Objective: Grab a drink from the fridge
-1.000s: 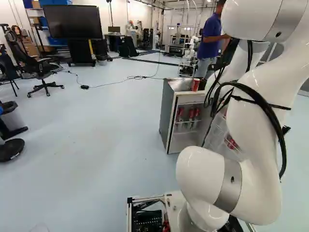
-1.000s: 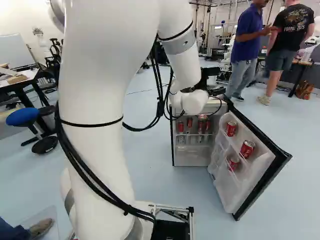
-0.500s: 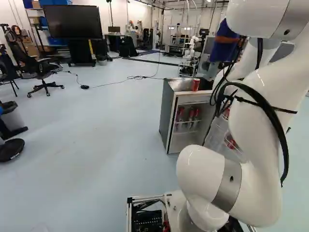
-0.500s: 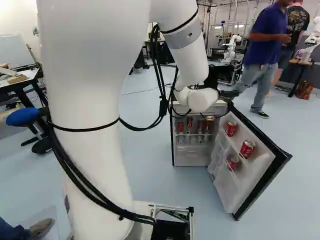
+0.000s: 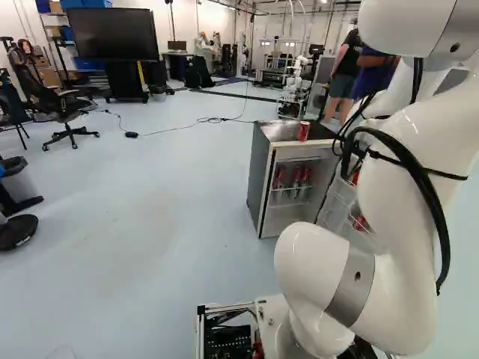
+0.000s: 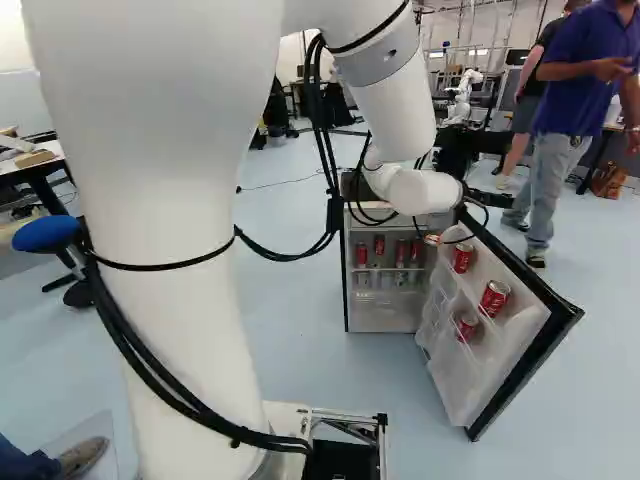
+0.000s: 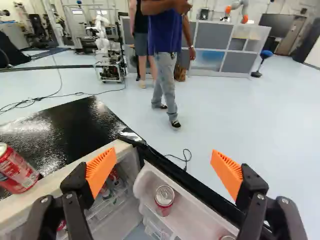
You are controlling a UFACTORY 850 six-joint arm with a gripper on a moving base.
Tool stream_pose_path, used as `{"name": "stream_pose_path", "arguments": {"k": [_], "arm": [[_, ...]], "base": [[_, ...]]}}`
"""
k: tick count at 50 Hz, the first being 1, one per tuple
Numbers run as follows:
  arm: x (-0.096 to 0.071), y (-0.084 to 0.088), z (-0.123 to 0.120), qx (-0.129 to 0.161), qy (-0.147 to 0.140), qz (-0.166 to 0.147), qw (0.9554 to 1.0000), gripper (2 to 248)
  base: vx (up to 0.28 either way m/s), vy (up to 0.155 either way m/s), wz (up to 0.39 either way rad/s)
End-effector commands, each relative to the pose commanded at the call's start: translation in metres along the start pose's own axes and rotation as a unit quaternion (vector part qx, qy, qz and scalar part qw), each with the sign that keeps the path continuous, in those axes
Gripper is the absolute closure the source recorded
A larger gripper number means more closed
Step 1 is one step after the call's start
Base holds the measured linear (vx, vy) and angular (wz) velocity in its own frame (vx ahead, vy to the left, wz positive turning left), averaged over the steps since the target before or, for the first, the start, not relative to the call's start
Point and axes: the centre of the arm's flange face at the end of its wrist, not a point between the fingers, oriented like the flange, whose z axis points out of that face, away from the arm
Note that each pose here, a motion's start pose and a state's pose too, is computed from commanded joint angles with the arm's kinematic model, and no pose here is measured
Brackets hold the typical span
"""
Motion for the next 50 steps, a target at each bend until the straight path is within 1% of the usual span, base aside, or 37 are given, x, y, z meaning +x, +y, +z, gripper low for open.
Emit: {"name": "stream_pose_path", "arguments": {"k": [6,12,18,25,39,50], "arm": [[0.003,0.012,0.001,-0.021,-0.014,0.021,0.9995,3],[0.007,0.023,0.002,-0.039,-0.028,0.042,0.9980,3],[0.010,0.034,0.004,-0.056,-0.041,0.063,0.9956,3],[0.014,0.045,0.007,-0.073,-0.056,0.088,0.9919,3],[0.024,0.065,0.014,-0.099,-0.085,0.139,0.9816,3],[0.023,0.077,0.026,-0.114,-0.116,0.178,0.9704,3]], "base": [[0.000,0.000,0.000],[0.000,0.000,0.000],[0.000,0.000,0.000],[0.000,0.000,0.000],[0.000,0.000,0.000],[0.000,0.000,0.000]]}}
